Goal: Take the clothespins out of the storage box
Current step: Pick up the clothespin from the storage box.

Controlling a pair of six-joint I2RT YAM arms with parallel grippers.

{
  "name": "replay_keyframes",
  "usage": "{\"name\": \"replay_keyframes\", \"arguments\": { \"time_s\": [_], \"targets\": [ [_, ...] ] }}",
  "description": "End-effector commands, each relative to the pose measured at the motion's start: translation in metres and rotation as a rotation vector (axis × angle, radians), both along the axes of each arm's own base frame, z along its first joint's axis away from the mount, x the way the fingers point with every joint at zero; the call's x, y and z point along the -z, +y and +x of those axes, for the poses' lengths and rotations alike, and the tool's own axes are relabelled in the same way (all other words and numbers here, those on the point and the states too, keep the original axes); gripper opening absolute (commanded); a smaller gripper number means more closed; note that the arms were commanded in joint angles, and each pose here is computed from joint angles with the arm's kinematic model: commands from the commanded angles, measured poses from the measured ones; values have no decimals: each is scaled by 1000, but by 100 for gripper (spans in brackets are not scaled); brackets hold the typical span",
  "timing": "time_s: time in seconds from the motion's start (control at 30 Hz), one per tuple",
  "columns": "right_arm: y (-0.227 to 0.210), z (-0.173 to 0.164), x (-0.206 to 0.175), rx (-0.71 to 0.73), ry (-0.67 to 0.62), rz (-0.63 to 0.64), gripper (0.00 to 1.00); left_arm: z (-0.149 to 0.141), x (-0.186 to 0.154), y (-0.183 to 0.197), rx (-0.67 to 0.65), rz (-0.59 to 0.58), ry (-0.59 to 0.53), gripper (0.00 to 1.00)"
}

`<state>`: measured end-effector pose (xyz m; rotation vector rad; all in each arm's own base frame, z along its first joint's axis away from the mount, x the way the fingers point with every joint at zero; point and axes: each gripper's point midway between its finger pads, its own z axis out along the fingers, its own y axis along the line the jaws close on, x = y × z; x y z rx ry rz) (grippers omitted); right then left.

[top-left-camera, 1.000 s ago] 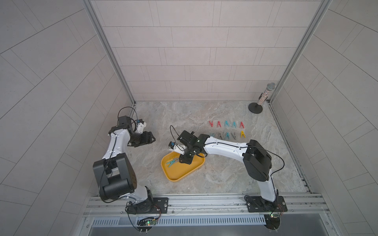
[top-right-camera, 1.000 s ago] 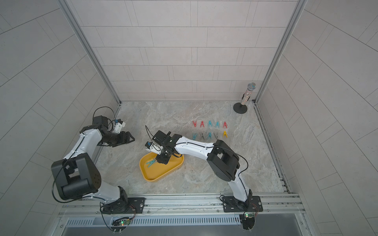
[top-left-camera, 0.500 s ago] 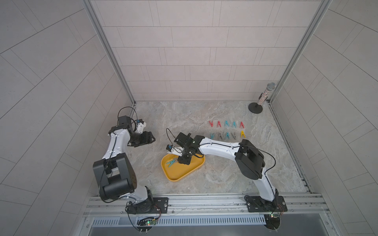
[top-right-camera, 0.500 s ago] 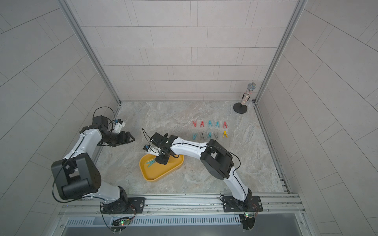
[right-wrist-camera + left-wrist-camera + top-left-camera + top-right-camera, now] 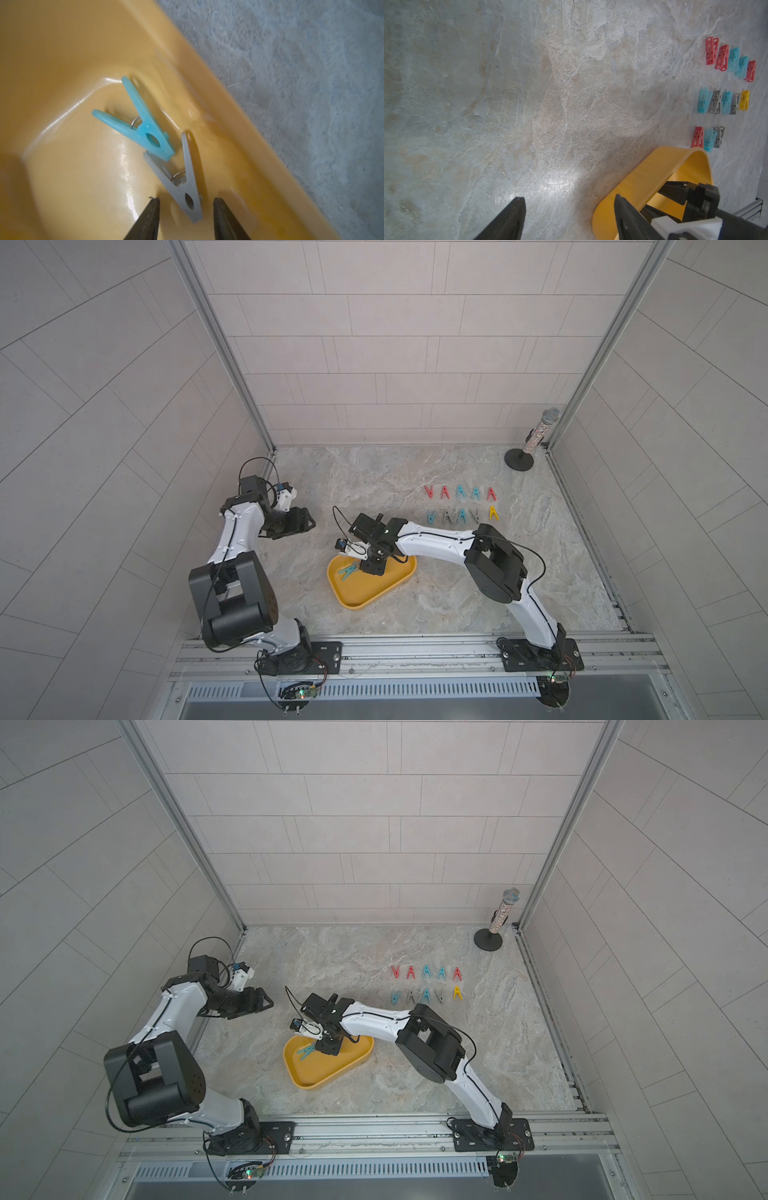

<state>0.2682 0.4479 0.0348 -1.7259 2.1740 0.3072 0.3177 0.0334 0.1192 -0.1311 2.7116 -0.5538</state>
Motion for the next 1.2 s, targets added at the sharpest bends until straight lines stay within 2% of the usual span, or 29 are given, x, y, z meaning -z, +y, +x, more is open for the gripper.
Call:
{"name": "replay_keyframes", "arguments": {
  "time_s": [0.0, 0.2, 0.47, 0.7, 0.97, 1.17],
  "targets": [
    [2, 0, 5, -20, -9, -27, 47, -5, -5, 0, 3, -2, -2, 75],
    [6, -1, 14, -29, 6, -38, 47, -5, -5, 0, 4, -1, -5, 75],
    [4, -5, 21, -27, 25, -47, 42, -6, -5, 0, 3, -2, -3, 75],
    [-4, -10, 20, -19, 31, -56, 31, -6, -5, 0, 4, -2, -2, 75],
    [-13, -13, 5, 0, 15, -40, 28, -6, -4, 0, 3, -4, -1, 75],
    [-21, -18, -6, 9, 11, -26, 20, -6, -3, 0, 5, -4, 2, 75]
  ]
}}
